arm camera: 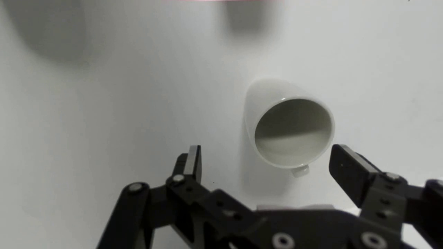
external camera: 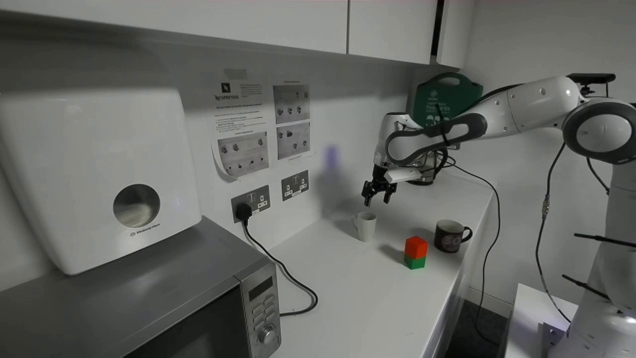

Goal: Move the black and white mugs forward

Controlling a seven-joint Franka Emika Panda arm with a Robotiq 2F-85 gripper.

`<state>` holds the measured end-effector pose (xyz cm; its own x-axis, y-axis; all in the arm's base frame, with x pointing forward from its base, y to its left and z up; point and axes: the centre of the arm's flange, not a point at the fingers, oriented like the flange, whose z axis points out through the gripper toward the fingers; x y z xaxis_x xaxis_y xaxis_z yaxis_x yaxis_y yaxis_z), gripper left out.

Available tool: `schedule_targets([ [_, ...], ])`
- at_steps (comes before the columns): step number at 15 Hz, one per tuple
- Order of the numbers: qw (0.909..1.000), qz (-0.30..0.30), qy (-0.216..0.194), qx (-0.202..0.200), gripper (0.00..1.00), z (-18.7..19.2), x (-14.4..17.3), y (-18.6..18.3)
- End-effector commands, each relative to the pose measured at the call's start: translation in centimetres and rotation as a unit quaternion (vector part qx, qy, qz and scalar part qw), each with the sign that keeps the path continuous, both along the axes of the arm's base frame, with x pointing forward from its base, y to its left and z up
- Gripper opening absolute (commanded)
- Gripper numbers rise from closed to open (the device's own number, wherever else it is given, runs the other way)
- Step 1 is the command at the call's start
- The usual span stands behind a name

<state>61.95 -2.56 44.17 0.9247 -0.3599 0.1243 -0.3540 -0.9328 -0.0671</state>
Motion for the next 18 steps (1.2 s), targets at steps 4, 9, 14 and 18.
schedule_targets([
  [4,0.9996,-0.026,0.008,-0.005,1.00,-1.4,2.9,-1.9],
  [9,0.9991,-0.034,0.025,-0.001,1.00,-3.2,3.4,-2.8],
  [14,0.9983,-0.033,0.047,0.005,1.00,-5.2,3.6,-3.2],
  [18,0.9975,-0.036,0.061,0.001,1.00,-6.6,3.7,-3.5],
])
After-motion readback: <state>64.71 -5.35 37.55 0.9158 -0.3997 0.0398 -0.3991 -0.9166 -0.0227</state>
